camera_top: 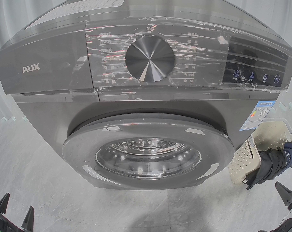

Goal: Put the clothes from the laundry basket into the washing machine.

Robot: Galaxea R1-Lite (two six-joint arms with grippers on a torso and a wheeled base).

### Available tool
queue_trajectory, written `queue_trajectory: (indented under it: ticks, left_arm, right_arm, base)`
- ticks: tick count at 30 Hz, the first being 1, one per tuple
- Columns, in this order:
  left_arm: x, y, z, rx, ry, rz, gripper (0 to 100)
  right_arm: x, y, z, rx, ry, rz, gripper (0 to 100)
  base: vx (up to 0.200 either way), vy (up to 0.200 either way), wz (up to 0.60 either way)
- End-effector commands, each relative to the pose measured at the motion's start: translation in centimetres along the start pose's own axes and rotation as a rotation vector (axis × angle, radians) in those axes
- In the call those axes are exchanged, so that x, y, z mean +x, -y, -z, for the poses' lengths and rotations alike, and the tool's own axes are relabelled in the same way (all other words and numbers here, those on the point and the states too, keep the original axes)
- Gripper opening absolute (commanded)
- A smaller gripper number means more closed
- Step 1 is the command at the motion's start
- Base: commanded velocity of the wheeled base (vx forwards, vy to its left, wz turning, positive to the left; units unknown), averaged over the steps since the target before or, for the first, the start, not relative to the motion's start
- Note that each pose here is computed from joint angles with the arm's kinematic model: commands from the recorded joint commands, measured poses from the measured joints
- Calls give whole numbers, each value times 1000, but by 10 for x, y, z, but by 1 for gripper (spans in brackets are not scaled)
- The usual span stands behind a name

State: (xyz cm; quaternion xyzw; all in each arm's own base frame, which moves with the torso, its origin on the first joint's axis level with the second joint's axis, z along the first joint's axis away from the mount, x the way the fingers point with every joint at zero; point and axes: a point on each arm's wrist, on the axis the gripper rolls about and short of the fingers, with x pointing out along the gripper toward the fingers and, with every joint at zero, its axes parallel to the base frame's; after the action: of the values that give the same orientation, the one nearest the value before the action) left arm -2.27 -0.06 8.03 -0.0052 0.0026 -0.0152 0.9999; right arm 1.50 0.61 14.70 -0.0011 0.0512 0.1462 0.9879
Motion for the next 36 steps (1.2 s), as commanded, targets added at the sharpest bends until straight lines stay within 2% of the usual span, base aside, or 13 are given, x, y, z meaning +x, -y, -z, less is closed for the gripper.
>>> queue_trajectory:
  ticks: [1, 3, 6, 16, 28, 36]
  left_arm:
    - [0, 0, 5, -2, 1, 0, 100]
    - [0, 0, 5, -2, 1, 0, 100]
    - [0, 0, 5, -2, 1, 0, 100]
    - [0, 0, 5, -2, 1, 0, 100]
    - [0, 0, 5, -2, 2, 0, 100]
    - [0, 0, 5, -2, 1, 0, 100]
  right_arm:
    - [55, 4, -6, -27, -220, -162, 100]
    - [71, 4, -8, -44, -267, -195, 100]
    - [91, -1, -12, -42, -278, -254, 100]
    - [148, -2, -7, -29, -309, -269, 100]
    - [186, -23, -5, -57, -289, -370, 100]
    - [193, -32, -2, -65, -287, -405, 100]
  base:
    - [0, 0, 0]
    - [0, 0, 0]
    - [0, 0, 0]
    - [0, 0, 0]
    - [0, 0, 0]
    - [0, 0, 0]
